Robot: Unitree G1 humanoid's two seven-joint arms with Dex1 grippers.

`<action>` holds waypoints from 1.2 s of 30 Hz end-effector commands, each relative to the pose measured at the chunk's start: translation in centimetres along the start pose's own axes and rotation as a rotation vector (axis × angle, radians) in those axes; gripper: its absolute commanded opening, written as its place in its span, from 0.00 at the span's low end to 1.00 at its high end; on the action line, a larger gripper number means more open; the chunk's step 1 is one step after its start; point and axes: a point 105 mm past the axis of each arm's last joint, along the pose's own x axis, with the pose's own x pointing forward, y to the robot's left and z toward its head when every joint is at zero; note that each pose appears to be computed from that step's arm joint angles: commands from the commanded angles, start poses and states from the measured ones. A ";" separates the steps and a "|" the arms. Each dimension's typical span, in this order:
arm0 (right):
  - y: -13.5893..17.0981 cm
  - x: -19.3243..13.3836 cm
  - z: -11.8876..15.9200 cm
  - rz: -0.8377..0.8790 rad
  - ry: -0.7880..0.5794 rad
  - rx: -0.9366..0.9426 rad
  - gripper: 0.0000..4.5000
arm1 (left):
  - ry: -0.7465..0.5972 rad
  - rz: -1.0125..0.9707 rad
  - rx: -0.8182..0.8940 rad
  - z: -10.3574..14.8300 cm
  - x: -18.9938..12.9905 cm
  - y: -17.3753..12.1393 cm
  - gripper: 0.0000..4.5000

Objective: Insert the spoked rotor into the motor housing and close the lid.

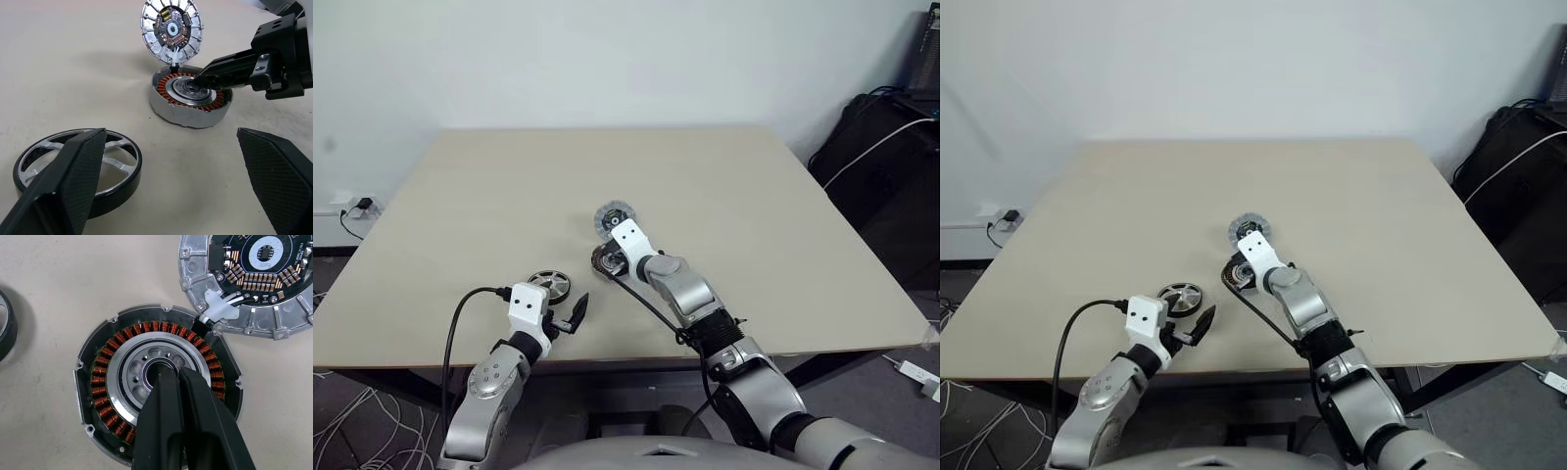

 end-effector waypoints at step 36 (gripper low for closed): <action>0.3 0.3 2.1 -0.007 -0.081 -0.021 0.01 | -0.052 -0.002 0.019 1.3 0.1 -0.1 1.00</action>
